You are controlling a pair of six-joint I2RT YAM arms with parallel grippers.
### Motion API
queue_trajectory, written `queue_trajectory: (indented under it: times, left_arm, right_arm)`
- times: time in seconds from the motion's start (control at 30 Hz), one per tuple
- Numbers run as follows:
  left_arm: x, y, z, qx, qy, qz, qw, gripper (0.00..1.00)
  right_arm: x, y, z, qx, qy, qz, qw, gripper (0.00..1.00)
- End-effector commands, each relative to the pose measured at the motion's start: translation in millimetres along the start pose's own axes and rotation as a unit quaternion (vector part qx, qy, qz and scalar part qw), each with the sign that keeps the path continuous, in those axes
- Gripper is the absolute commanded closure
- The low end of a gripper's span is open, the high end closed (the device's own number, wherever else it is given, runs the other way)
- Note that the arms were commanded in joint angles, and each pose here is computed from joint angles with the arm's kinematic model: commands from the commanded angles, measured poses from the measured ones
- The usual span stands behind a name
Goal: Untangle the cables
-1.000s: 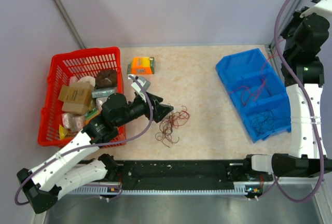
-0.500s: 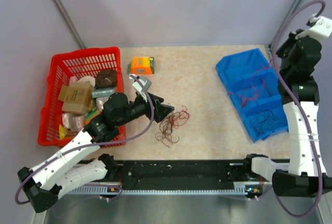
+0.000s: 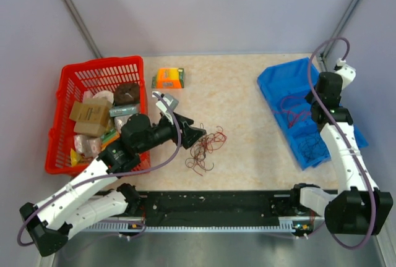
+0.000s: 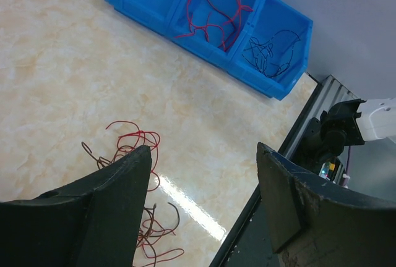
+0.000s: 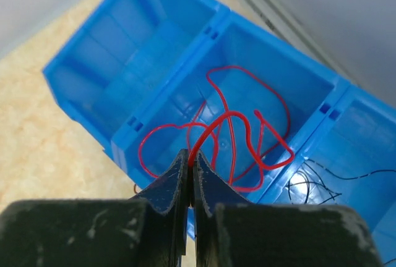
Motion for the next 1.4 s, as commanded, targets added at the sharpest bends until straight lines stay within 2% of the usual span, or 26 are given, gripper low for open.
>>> queue_trajectory:
  times: [0.0, 0.1, 0.23, 0.33, 0.4, 0.5, 0.73, 0.8, 0.83, 0.93, 1.0, 1.13, 1.3, 1.37]
  left_arm:
    - [-5.4, 4.2, 5.5, -0.021, 0.006, -0.016, 1.0, 0.27]
    - [-6.0, 5.7, 3.5, -0.019, 0.01, -0.018, 1.0, 0.27]
    - [-5.1, 5.5, 1.4, -0.015, 0.012, -0.017, 1.0, 0.27]
    - [-5.6, 5.0, 1.6, -0.012, 0.015, -0.018, 1.0, 0.27]
    - [-6.1, 4.8, 1.2, -0.011, 0.018, -0.02, 1.0, 0.27]
    - [-4.8, 3.7, -2.0, -0.008, 0.021, -0.019, 1.0, 0.27]
    - [-4.1, -3.4, -2.8, -0.001, 0.021, -0.023, 1.0, 0.27]
    - [-3.0, -5.6, -3.3, 0.002, 0.02, -0.02, 1.0, 0.27]
    - [-2.3, -6.6, -4.0, 0.003, 0.02, -0.018, 1.0, 0.27]
    - [-0.4, -7.7, -7.3, 0.009, 0.022, -0.014, 1.0, 0.27]
    - [0.3, -7.7, -9.0, 0.01, 0.025, -0.012, 1.0, 0.27]
    - [-1.3, -7.2, -8.2, 0.009, 0.03, -0.017, 0.999, 0.27]
    - [-2.9, -4.1, -7.3, 0.008, 0.034, -0.018, 0.999, 0.27]
    - [-2.4, -4.2, -8.4, 0.009, 0.036, -0.017, 0.999, 0.27]
  right_arm:
    - [-4.9, -22.6, -19.4, 0.032, -0.035, -0.031, 0.998, 1.0]
    - [-17.2, -42.0, -33.4, 0.064, -0.055, -0.053, 0.995, 1.0]
    - [-25.3, -78.9, -40.7, 0.125, -0.078, -0.037, 0.988, 1.0]
    - [-25.8, -99.7, -42.5, 0.177, -0.058, -0.025, 0.982, 1.0]
    - [-24.9, -103.9, -48.8, 0.213, -0.05, -0.025, 0.976, 0.95]
    - [-27.1, -96.9, -53.8, 0.233, -0.044, -0.033, 0.971, 0.82]
    - [-21.6, -48.8, -35.3, 0.197, -0.016, -0.011, 0.98, 0.41]
    - [-16.8, -33.6, -31.0, 0.189, 0.002, -0.012, 0.982, 0.37]
    - [-13.4, -27.5, -32.1, 0.186, 0.012, -0.009, 0.982, 0.32]
    - [4.4, -8.3, -40.4, 0.177, 0.057, 0.017, 0.982, 0.29]
    - [21.8, -1.0, -53.1, 0.19, 0.092, 0.066, 0.975, 0.29]
    - [38.4, -5.0, -81.1, 0.242, 0.104, 0.153, 0.953, 0.37]
    - [43.4, -12.5, -105.0, 0.277, 0.113, 0.171, 0.939, 0.47]
    - [44.2, -18.9, -111.2, 0.279, 0.118, 0.155, 0.94, 0.48]
Point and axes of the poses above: each gripper's point midway between its finger pads, its own y axis back along the fingers, its own x axis along the line the jaws close on, z = x × y, the point moved 9 cm from there along y, back along the fingers, and after that the axes turned 1 degree about y, right-handed, at the moved point
